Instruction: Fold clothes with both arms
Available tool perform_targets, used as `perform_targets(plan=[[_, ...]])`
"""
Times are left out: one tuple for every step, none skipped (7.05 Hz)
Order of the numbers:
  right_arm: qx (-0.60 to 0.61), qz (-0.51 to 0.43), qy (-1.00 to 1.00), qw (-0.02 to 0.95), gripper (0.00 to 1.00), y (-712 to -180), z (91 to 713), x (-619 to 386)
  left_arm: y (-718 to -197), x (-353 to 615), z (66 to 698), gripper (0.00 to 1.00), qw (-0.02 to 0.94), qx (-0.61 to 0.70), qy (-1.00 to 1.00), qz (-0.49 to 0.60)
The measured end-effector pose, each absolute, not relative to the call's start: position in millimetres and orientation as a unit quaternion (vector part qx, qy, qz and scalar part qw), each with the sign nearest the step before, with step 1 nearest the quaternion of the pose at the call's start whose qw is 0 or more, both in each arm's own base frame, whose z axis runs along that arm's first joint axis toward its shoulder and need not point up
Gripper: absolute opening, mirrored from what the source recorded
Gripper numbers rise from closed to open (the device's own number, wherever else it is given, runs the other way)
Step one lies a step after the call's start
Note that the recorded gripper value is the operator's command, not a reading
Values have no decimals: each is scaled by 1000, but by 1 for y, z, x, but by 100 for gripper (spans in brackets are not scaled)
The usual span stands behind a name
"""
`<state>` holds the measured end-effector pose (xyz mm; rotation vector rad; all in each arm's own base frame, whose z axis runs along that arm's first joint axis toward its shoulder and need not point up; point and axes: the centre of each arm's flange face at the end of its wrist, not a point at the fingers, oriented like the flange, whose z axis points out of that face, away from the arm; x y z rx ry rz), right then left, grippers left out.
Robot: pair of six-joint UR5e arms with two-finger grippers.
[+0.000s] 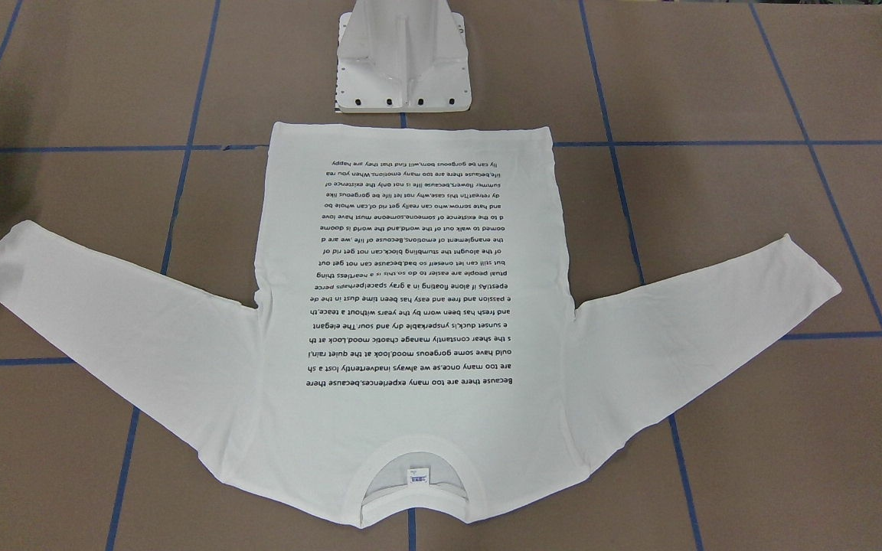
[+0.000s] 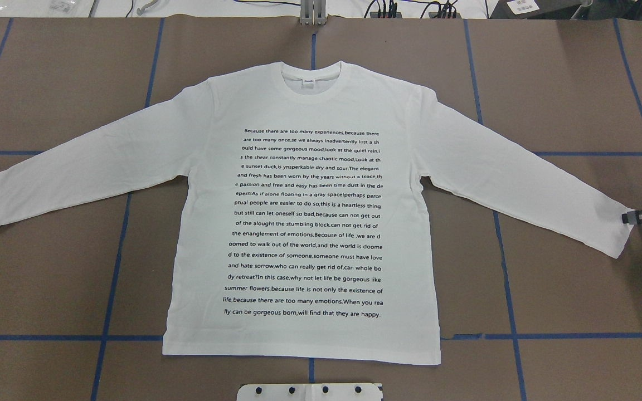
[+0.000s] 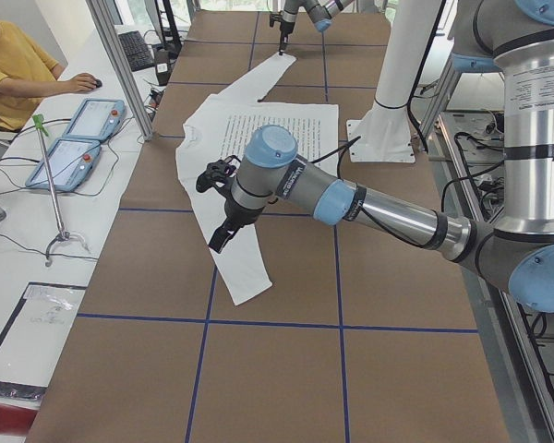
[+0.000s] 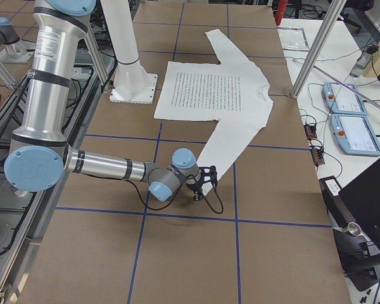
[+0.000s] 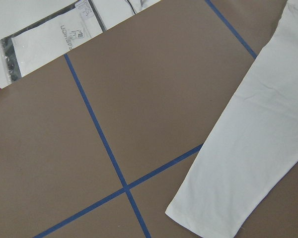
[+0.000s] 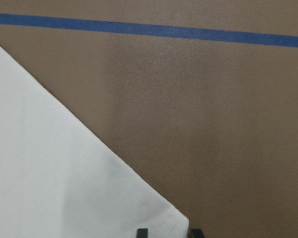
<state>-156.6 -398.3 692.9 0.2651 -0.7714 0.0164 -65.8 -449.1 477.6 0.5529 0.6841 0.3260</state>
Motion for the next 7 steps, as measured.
perform_targets(plan=[[129, 8, -375, 918, 0, -398, 692, -156, -449, -66, 477, 100, 892, 267, 330, 157], [132, 8, -378, 916, 0, -400, 688, -154, -449, -66, 477, 100, 892, 267, 330, 157], [135, 14, -382, 914, 0, -404, 681, -147, -449, -66, 477, 100, 892, 267, 330, 157], [134, 25, -386, 913, 0, -411, 667, -136, -449, -66, 477, 100, 892, 267, 330, 157], [127, 38, -387, 912, 0, -423, 635, -129, -449, -66, 478, 100, 892, 267, 330, 157], [120, 54, -381, 915, 0, -445, 579, -127, -449, -66, 478, 100, 892, 266, 330, 157], [112, 67, -373, 919, 0, -468, 514, -129, -449, -66, 478, 100, 892, 266, 330, 157]])
